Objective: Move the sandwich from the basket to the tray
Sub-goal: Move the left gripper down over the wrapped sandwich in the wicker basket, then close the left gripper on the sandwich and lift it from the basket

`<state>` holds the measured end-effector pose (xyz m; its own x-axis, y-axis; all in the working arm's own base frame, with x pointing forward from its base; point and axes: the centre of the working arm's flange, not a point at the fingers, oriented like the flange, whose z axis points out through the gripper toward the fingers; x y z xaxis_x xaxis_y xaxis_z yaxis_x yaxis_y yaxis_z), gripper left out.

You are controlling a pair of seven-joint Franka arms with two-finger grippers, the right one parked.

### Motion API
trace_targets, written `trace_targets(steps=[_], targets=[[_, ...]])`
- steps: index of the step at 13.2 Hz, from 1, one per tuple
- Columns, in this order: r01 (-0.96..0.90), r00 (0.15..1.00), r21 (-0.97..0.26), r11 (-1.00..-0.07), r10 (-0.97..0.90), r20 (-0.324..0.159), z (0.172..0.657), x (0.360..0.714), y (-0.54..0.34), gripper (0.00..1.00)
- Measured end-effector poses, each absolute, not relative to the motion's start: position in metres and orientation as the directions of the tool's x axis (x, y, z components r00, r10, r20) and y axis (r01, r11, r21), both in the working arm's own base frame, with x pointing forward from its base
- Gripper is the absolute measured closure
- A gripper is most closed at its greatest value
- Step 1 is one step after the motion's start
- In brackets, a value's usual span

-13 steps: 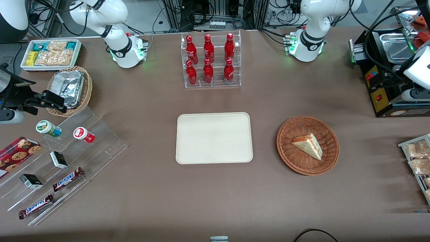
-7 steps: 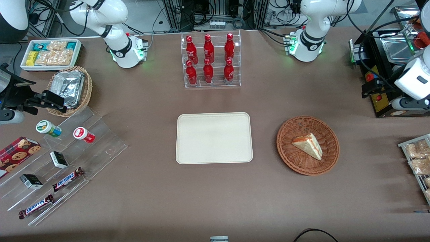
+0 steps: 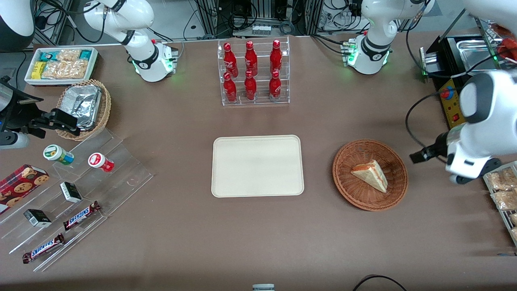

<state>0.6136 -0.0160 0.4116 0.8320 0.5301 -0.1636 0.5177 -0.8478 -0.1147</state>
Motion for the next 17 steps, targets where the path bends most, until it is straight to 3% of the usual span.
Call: trace_targets(steps=[7,11,17], targets=[[0.777,0.617,-0.102,-0.622,0.783,-0.072,0.347,0.619,-0.059,0.00],[0.812,0.576,-0.081,-0.579,0.816,-0.057,0.317,0.607,-0.066,0.00],[0.856,0.511,-0.040,-0.515,0.856,-0.079,0.311,0.605,-0.080,0.00]])
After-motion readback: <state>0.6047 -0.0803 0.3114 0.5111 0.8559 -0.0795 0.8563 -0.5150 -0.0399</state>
